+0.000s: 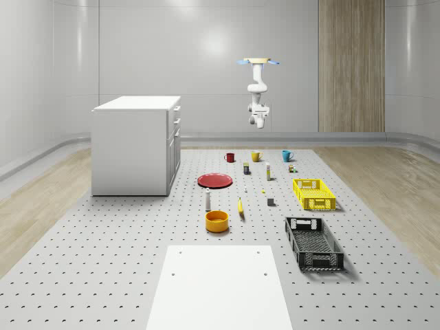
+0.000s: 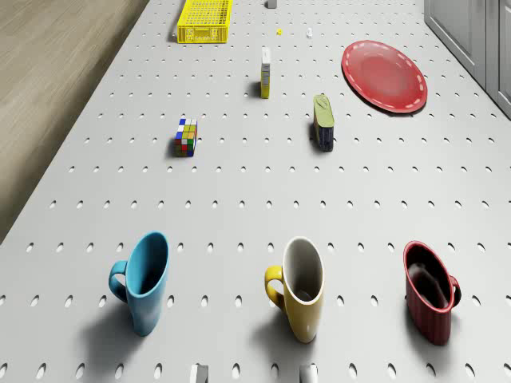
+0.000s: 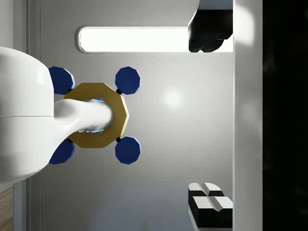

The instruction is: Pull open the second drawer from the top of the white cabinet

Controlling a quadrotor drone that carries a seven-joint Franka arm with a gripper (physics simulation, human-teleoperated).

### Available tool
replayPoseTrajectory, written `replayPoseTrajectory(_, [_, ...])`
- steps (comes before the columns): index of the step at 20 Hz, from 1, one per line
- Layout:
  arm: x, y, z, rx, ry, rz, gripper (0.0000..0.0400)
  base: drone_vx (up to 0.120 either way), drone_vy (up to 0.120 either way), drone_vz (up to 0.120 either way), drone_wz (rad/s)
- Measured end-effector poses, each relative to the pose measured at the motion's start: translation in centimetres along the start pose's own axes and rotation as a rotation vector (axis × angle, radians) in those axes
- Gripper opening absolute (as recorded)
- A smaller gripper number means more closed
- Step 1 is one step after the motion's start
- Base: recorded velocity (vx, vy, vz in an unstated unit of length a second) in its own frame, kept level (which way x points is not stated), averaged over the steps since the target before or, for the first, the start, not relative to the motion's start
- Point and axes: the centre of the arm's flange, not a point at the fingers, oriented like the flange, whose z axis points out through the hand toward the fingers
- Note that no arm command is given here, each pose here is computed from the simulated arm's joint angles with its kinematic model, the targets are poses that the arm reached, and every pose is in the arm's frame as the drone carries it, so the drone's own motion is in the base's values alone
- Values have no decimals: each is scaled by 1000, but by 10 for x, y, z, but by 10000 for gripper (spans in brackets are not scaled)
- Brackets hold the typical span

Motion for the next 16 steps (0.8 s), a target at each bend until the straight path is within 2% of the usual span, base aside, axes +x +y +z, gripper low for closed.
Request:
replayPoseTrajectory(3, [-2,2,-23,2,2,0,337,0,0,0,0])
replayPoseTrajectory(8, [-2,2,-56,4,4,0,311,0,-8,0,0])
replayPoseTrajectory(16, [0,0,-85,9,9,0,301,0,-120,0,0])
